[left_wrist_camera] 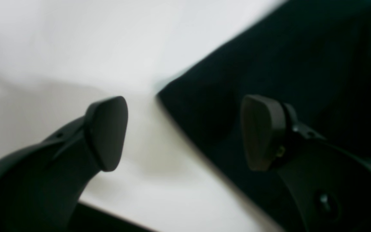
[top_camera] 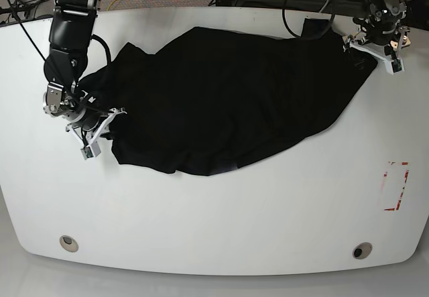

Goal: Fold the T-shirt properly
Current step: 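Reach the left gripper to the shirt's opposite edge and pinch it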

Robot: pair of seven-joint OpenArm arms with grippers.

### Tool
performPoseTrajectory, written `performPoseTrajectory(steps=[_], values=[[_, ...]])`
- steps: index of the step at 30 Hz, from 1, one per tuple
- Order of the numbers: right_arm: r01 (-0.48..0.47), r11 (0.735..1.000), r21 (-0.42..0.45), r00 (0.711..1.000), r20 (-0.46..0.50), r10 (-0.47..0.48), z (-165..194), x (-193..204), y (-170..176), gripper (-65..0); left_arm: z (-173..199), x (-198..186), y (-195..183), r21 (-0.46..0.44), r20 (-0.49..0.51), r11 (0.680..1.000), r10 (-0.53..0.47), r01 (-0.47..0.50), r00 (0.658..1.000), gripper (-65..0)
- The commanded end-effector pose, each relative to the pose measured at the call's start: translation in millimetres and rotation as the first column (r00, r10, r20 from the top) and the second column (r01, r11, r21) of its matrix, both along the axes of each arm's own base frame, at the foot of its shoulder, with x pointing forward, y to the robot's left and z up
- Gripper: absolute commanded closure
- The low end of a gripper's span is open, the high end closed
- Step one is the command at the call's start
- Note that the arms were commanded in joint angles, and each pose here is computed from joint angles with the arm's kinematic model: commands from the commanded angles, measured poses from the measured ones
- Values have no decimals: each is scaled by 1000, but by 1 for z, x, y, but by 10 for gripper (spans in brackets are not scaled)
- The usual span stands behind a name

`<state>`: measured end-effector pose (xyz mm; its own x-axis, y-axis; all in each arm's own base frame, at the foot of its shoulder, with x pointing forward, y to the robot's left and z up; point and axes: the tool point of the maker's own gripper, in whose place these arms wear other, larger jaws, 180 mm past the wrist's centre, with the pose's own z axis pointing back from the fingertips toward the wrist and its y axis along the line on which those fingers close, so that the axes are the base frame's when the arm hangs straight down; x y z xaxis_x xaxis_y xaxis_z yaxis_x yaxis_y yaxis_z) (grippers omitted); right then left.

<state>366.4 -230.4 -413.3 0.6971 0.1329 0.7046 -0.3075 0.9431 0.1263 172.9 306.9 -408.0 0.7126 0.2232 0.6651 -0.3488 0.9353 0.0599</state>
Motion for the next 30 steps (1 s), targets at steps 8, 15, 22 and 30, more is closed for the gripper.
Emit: performPoseTrajectory(steps=[8,15,22,30], values=[[-2,1000,0,997,77,2,24,16,-4,-41,1,19,-16,-15,30,998,-53,54,998,-511],[-2,1000,-1,998,66,2,20,10,-5,-14,-13,18,-19,-40,2,998,-49,49,999,-289],[-31,999,-28,994,101,34,29,3,1,0,-37,27,-13,-62,-57,995,-77,74,995,-8],[-80,992,-97,987,132,92,50,-9,10,0,-5,49,-22,-15,22,977,-213,213,977,0]])
